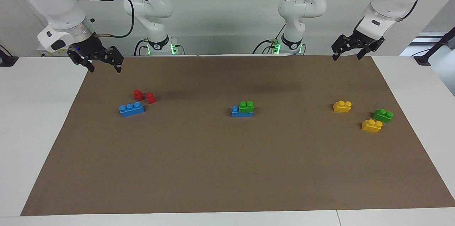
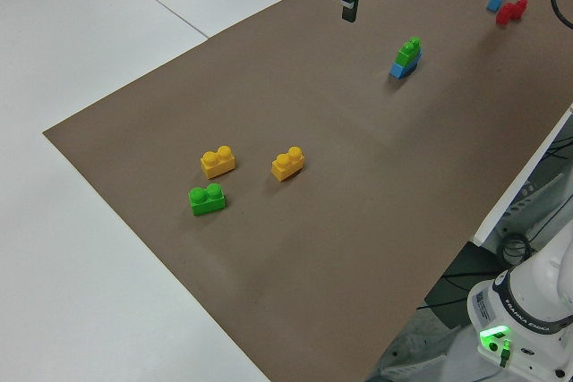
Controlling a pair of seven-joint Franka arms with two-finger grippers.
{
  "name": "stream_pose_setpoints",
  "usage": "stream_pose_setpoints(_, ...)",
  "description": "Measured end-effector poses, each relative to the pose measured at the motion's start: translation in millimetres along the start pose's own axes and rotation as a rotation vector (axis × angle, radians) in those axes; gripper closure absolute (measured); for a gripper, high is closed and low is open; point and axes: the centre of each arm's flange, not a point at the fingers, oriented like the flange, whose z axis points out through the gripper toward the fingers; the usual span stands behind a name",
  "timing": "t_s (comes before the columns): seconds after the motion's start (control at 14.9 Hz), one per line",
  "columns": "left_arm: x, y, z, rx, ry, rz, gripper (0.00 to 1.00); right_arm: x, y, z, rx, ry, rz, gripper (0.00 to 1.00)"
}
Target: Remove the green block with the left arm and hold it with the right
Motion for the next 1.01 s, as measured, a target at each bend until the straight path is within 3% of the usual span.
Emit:
stream_pose_setpoints(0.67, -0.1, 1.8, 0.1, 0.001, 0.0, 0.0, 0.0, -0.2, 0.4, 2.5, 0.0, -0.005, 0.001, 0.0)
stream_pose_setpoints(1.01, -2.1, 23.9, 2.8, 0.004, -0.006, -0.192, 0.0, 4.7, -7.3, 9.0, 0.001, 0.03, 0.095, 0.0)
